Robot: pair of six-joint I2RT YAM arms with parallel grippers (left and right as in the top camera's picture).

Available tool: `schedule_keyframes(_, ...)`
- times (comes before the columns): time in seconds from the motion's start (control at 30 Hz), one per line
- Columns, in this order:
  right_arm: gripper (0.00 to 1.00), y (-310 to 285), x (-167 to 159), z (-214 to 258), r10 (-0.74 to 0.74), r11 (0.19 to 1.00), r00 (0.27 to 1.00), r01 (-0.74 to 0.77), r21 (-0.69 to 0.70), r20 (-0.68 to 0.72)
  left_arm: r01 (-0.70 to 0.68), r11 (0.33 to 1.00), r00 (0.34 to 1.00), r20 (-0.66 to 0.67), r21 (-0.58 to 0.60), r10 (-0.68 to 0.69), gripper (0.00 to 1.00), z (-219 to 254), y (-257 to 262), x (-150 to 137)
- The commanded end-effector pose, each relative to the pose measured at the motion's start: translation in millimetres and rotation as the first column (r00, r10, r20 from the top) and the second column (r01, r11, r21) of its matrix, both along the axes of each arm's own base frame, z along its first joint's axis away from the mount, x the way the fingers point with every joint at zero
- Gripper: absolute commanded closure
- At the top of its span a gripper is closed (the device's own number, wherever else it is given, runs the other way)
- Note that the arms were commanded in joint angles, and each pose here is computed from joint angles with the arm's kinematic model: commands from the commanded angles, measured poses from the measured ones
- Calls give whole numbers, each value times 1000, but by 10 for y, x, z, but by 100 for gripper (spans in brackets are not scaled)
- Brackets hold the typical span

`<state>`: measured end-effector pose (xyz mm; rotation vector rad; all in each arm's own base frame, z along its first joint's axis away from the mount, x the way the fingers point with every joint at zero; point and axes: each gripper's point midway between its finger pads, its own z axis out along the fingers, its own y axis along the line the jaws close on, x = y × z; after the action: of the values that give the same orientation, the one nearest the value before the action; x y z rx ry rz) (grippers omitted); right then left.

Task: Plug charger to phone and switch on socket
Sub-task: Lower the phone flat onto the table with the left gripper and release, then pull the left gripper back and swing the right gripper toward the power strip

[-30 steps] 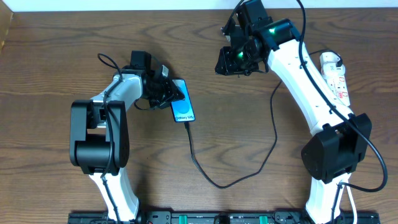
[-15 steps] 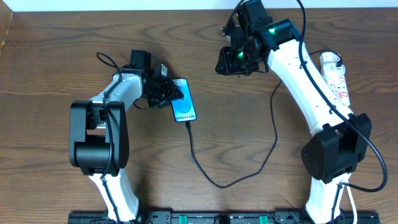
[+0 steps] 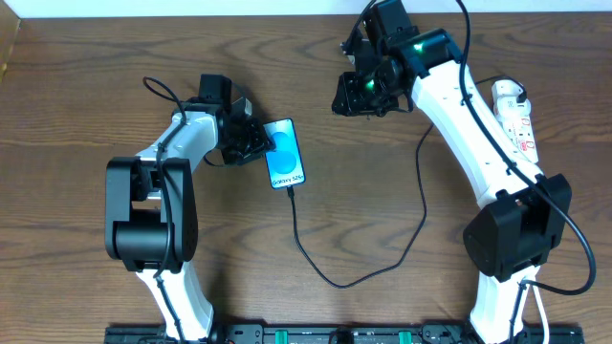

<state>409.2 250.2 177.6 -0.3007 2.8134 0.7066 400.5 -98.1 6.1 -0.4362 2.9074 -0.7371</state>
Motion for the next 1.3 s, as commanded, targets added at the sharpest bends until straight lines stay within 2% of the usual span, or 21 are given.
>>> schedule_keyframes(0.0, 70, -22, 9, 164, 8, 1000, 999, -8, 0, 49, -19, 992, 999, -30, 122, 23, 63, -188, 204, -51)
schedule_keyframes(0.27, 70, -30, -5, 157, 15, 1000, 999, -14, -5, 45, -40, 978, 999, -20, 205, 45, 63, -217, 360, -27)
schedule_keyframes(0.43, 70, -38, -8, 152, 26, 1000, 998, -26, -13, 51, -68, 977, 998, 19, 202, 66, 63, -46, 443, 73)
schedule_keyframes(0.73, 70, -75, -2, 143, 45, 999, 997, -44, -25, 61, -142, 973, 970, 222, 181, 101, 62, 872, 618, 216)
schedule_keyframes(0.97, 71, -201, 51, 147, 29, 999, 998, -27, -29, 62, -175, 972, 915, 391, 155, 103, 62, 1691, 627, 86)
schedule_keyframes(1.03, 72, -274, 69, 158, 13, 999, 998, -11, -30, 59, -183, 972, 893, 439, 146, 102, 57, 1913, 626, 30)
schedule_keyframes(1.27, 73, -561, 133, 359, -28, 999, 994, 30, -25, 104, -199, 972, 836, 539, 125, 102, 56, 2354, 624, -103)
